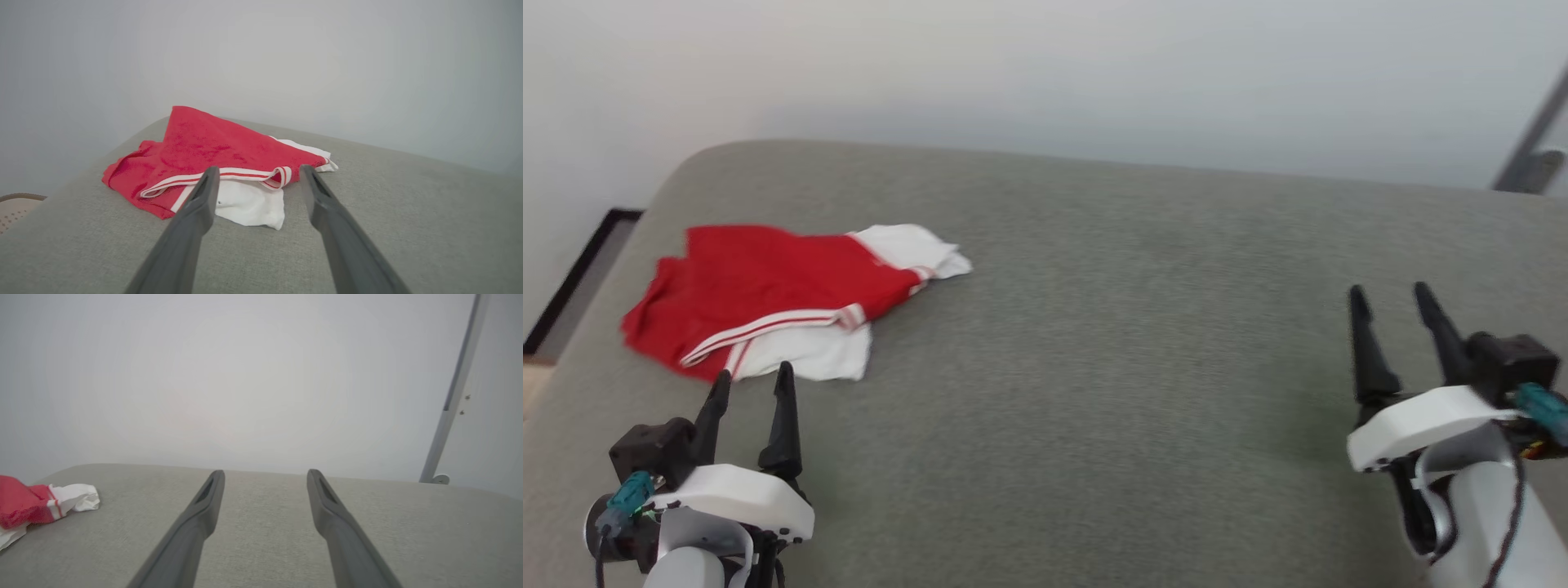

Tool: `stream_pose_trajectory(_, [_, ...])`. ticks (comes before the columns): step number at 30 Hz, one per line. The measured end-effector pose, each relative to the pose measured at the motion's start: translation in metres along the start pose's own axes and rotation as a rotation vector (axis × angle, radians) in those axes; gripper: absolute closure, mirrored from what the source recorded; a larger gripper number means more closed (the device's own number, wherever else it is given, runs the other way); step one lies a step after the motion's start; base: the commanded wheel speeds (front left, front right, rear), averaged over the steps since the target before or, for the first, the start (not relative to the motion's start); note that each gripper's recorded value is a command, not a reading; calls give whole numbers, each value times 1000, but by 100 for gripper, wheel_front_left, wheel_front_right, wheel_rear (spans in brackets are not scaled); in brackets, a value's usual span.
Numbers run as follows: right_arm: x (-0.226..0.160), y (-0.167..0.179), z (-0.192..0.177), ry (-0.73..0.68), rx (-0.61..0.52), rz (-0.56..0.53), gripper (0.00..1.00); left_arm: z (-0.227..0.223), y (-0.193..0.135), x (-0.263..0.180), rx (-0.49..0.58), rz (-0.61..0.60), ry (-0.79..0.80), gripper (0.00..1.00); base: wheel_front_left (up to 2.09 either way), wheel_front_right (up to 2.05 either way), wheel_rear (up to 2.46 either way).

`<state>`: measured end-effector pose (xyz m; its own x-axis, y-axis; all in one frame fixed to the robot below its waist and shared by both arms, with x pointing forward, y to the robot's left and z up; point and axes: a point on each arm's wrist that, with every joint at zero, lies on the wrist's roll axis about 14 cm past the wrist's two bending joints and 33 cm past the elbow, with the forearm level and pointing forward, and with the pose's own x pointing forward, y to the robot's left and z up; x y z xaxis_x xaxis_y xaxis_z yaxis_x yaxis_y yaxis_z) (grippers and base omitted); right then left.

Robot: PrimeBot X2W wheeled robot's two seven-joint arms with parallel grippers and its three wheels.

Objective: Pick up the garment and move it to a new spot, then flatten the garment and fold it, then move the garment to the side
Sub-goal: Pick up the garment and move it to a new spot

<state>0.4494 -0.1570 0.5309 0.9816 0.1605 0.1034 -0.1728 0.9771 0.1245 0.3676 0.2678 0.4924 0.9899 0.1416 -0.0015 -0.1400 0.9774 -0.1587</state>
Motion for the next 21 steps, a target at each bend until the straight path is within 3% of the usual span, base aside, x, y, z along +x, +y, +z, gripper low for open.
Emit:
stream_pose_trajectory(6, [24,85,-23,39,1,214,0,5,49,-32,26,161,-24,0,0,0,0])
stream_pose_trajectory(14, [27,189,-43,74,7,482,0,6,102,-95,65,374,-36,0,0,0,0])
stream_pose_trajectory(21, [14,249,-51,93,22,647,0,7,133,-147,60,529,-47,0,0,0,0])
